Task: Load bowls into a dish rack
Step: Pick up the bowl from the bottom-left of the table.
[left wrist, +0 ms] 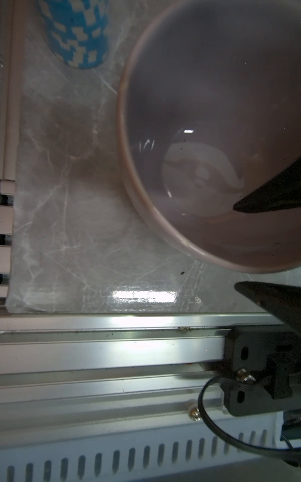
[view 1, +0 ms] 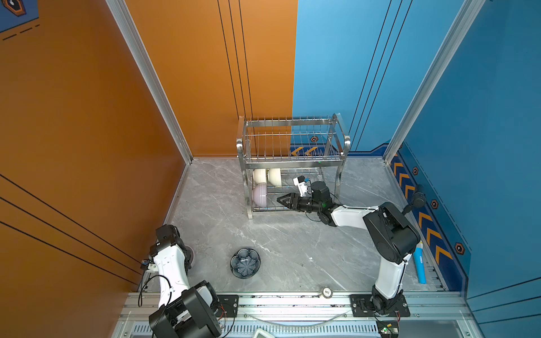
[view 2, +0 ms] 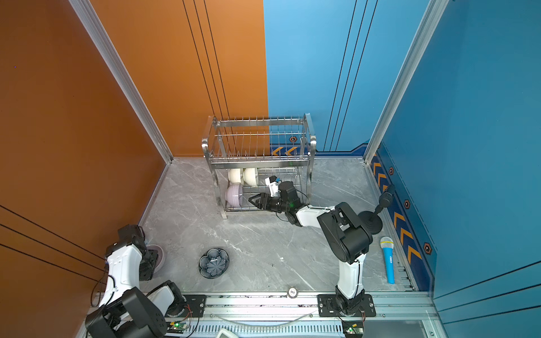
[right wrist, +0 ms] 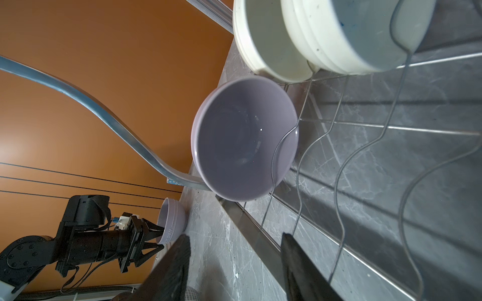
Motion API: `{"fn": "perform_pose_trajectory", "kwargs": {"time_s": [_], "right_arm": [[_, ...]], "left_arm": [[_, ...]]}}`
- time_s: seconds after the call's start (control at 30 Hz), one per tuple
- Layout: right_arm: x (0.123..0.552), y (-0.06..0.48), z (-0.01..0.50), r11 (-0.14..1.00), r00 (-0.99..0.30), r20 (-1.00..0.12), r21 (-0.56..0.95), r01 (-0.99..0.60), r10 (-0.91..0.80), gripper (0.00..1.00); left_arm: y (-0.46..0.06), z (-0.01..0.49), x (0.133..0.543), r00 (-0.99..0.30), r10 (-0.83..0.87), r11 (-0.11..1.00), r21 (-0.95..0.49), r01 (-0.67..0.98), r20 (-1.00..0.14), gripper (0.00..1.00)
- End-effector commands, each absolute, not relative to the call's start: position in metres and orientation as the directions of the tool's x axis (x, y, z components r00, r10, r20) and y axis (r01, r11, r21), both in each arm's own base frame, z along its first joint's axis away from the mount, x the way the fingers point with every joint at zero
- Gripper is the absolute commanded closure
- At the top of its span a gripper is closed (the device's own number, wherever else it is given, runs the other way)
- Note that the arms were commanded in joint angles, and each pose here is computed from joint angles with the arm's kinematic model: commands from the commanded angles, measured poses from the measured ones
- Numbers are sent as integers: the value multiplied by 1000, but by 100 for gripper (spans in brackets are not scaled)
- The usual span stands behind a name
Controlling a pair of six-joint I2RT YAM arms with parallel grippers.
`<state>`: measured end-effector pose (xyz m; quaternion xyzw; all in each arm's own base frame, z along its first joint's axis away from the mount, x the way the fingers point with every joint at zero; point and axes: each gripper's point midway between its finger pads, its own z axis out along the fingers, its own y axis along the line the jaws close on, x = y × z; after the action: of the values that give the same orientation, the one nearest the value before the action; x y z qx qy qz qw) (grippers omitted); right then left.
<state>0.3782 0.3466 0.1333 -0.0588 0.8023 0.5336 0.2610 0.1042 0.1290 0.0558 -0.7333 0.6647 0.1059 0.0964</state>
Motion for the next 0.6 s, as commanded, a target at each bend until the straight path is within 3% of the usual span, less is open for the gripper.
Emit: {"fn": "perform_pose_trajectory", "kwargs": {"time_s": [0.0, 0.23, 0.57], "right_arm": [[381, 346, 135, 405, -852, -486, 831, -382, 194, 43], [382, 348, 140, 397, -848, -492, 831, -390, 197, 43], [383, 348, 137, 388, -852, -484, 837, -385, 199, 43]], "left_arm": [[128, 52, 98, 104, -954, -114, 17, -993, -282, 62], [126, 50, 98, 108, -956, -117, 16, -993, -272, 74], [126, 49, 97, 107, -956, -116, 17, -993, -272, 80]]}}
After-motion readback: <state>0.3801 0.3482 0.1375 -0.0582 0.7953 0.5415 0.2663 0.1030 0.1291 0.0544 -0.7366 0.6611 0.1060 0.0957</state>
